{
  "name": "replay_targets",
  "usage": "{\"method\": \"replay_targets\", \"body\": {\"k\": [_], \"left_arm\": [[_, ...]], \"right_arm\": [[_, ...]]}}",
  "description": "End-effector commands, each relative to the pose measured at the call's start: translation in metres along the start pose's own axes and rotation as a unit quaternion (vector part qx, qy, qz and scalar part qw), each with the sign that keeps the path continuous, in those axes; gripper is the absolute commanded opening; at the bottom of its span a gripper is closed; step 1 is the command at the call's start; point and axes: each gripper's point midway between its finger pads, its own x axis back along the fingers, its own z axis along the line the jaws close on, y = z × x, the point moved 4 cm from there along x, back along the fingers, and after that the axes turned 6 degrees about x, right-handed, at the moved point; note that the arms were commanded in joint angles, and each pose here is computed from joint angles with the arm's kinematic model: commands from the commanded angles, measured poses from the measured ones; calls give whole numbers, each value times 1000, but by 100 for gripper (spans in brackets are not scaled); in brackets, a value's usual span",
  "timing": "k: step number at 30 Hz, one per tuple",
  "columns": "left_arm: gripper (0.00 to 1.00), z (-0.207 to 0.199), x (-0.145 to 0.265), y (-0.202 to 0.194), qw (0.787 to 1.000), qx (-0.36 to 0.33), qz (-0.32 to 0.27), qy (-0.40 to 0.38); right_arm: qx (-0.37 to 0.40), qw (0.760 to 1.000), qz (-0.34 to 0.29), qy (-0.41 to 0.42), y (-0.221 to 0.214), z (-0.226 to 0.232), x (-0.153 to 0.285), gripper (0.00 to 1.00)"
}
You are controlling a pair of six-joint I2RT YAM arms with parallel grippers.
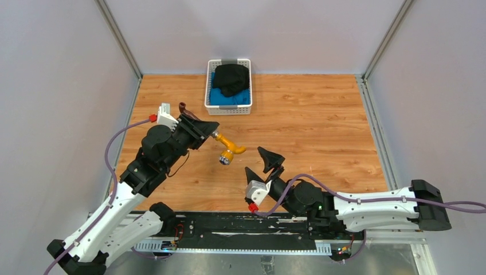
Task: Install the water faucets
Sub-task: Screw the water faucet onto the adaptor.
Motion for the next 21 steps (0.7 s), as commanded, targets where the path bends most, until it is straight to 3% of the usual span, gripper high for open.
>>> {"method": "replay_targets", "body": {"k": [1, 9, 15, 16, 21], "left_arm": [[0, -9, 2, -1, 1000, 13, 7, -22], [0, -10, 0, -4, 1000, 11, 20, -21], [0, -10, -1, -9, 999, 14, 32, -26], [0, -10, -2, -10, 999, 15, 34, -28], [0, -8, -2, -12, 999, 17, 39, -27]], "right_arm": [[48, 994, -42, -84, 27, -35, -4, 85], [125, 984, -60, -109, 47, -18, -34, 86], [149, 968, -46, -196, 53, -19, -54, 85], [159, 965, -37, -205, 52, -18, -58, 83], [148, 968, -15, -204, 50, -8, -74, 47]]}}
